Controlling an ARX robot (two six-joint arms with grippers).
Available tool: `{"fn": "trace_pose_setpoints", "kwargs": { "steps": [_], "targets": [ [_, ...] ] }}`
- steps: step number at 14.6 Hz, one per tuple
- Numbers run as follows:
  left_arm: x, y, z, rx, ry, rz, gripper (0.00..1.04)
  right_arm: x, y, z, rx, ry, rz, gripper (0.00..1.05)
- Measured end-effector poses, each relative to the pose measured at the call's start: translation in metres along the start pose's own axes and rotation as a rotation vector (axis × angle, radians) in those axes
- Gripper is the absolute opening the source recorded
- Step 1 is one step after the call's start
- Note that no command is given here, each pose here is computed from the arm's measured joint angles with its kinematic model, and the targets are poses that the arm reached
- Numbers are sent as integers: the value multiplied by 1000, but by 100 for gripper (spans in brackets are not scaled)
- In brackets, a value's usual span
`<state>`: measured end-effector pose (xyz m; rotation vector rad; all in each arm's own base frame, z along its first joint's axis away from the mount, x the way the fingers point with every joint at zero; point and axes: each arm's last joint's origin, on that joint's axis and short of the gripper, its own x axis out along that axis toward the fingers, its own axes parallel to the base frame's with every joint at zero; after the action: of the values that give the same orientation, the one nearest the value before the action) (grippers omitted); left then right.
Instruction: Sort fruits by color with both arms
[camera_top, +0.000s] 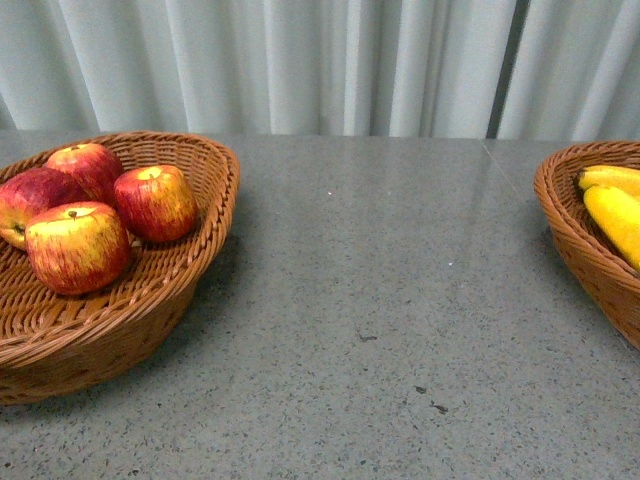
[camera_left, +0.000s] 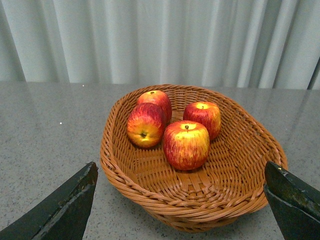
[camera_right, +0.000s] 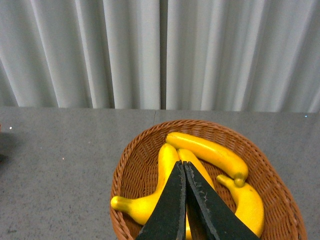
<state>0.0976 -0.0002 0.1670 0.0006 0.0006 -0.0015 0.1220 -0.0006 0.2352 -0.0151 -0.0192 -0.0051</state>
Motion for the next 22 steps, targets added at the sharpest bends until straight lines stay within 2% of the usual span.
{"fn": "trace_pose_setpoints", "kwargs": {
  "steps": [3, 11, 12, 18, 19, 21, 22],
  "targets": [
    [0, 0, 0, 0, 0, 0, 98, -6, 0, -28, 2, 28, 0, 2],
    [0, 0, 0, 0, 0, 1, 98, -24, 1, -61, 5, 51, 3, 2],
    [0, 0, 0, 0, 0, 0, 98, -26, 1, -58, 5, 13, 2, 2],
    [0, 0, 0, 0, 0, 0, 98, -26, 1, -68, 7, 16, 1, 2],
    [0, 0, 0, 0, 0, 0, 98, -26, 1, -68, 7, 16, 1, 11],
    [0, 0, 0, 0, 0, 0, 98, -26, 1, -68, 7, 16, 1, 38],
    [0, 0, 0, 0, 0, 0, 98, -26, 1, -68, 7, 16, 1, 46]
  ]
}}
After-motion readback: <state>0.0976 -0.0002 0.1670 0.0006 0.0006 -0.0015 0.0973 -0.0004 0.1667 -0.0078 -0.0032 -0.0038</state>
